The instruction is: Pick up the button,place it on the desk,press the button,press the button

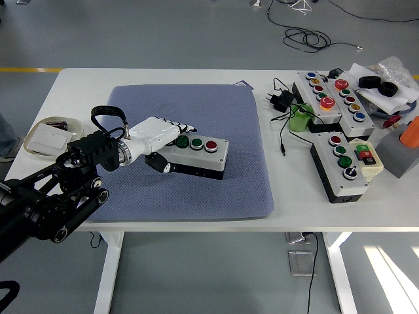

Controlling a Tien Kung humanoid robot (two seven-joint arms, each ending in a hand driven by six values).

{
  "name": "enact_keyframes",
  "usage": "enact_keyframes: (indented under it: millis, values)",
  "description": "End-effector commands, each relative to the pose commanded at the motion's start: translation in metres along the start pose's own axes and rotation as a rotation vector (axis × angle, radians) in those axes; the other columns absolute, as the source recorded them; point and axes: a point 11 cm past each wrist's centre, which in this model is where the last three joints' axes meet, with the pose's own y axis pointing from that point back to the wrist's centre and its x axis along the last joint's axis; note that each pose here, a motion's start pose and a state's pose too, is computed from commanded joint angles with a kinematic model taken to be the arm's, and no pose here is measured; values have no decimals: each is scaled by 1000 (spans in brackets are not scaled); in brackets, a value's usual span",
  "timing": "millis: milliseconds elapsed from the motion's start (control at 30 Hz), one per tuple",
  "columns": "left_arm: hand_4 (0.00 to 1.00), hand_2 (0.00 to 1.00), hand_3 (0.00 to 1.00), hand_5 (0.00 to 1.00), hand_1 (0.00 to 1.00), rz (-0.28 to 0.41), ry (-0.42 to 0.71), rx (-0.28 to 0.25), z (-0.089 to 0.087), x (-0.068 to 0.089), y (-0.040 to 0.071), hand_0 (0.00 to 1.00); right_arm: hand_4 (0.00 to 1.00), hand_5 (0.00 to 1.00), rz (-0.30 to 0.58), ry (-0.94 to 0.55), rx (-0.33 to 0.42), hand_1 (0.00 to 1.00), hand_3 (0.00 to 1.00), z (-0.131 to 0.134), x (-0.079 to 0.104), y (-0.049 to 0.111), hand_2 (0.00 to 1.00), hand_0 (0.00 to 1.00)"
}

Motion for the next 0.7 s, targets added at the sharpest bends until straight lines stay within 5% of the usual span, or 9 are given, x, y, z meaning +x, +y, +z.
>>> enact_keyframes:
  millis: [133, 467, 500, 667, 700]
  values:
    - [863, 917, 947, 146, 867, 24, 19, -6, 2, 7, 3, 789, 412, 479, 0, 0, 0, 797, 751, 0, 0, 0, 817, 787]
    - [864, 926, 948, 146, 870, 219, -29, -48, 32, 66, 25, 793, 412, 479, 0, -1, 1, 797, 751, 0, 0, 0, 817, 787]
    - [843, 601, 952, 139, 500, 238, -50, -40, 36, 72, 29, 362, 412, 479, 0, -1, 1, 797, 751, 0, 0, 0, 817, 787]
    - [843, 601, 952, 139, 500, 209, -65, -55, 51, 79, 38, 362, 412, 479, 1, 1, 2, 797, 751, -1, 1, 0, 817, 787]
    - [758, 220, 942, 152, 197, 195, -68, -57, 52, 78, 39, 71, 412, 479, 1, 1, 2, 797, 751, -1, 1, 0, 817, 787]
